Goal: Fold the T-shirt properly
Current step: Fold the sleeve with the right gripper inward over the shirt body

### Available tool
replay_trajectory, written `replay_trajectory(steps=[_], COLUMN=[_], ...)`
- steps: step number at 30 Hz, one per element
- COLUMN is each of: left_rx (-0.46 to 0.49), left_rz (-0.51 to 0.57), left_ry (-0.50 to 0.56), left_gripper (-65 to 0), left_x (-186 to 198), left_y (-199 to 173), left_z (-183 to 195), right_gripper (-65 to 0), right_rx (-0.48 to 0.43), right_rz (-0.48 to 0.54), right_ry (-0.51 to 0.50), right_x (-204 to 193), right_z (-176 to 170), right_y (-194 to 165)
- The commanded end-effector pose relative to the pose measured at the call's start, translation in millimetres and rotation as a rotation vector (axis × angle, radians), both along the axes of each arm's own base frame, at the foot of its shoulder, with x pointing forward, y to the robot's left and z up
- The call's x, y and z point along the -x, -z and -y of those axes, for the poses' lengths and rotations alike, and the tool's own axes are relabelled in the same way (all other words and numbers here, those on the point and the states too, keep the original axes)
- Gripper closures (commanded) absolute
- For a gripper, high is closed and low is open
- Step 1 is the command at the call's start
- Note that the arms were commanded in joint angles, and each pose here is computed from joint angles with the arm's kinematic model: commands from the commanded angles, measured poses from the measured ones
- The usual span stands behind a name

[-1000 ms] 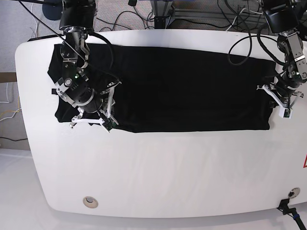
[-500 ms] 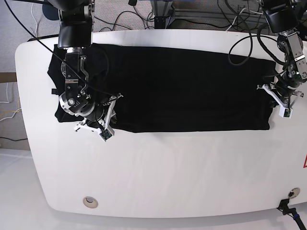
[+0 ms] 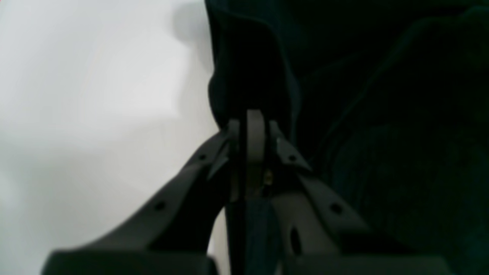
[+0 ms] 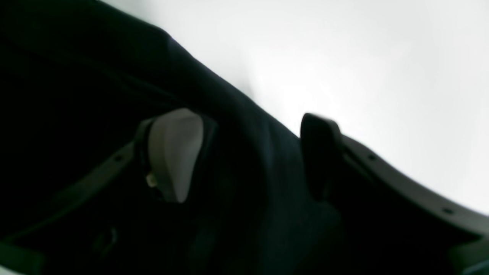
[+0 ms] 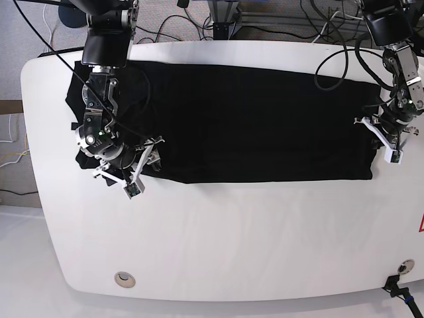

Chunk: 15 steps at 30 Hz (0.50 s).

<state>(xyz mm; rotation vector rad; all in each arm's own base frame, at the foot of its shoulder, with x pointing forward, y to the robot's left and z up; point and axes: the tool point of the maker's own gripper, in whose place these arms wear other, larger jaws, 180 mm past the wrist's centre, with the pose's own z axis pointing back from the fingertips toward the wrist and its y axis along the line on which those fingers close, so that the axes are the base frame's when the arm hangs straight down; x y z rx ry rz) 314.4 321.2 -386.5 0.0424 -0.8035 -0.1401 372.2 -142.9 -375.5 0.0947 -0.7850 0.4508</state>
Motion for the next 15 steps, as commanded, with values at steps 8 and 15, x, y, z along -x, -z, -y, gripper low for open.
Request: replay_trajectory(steps=[8,15], left_rx=[-0.008,-0.006], left_rz=[0.047,0.046], left_ry=[0.031,0.031], left_gripper=[0.0,0.0], left_x=[-13,-13], left_y=[-14,-13], left_z=[4,4], right_gripper=[-40.9,-40.7], right_rx=[-0.101,-0.085], right_rz=[0.009,-0.019], right_ry=[-0.066,-0.114], right_x=[13,27], right_z=[-48,-72], right_y=[1,-14])
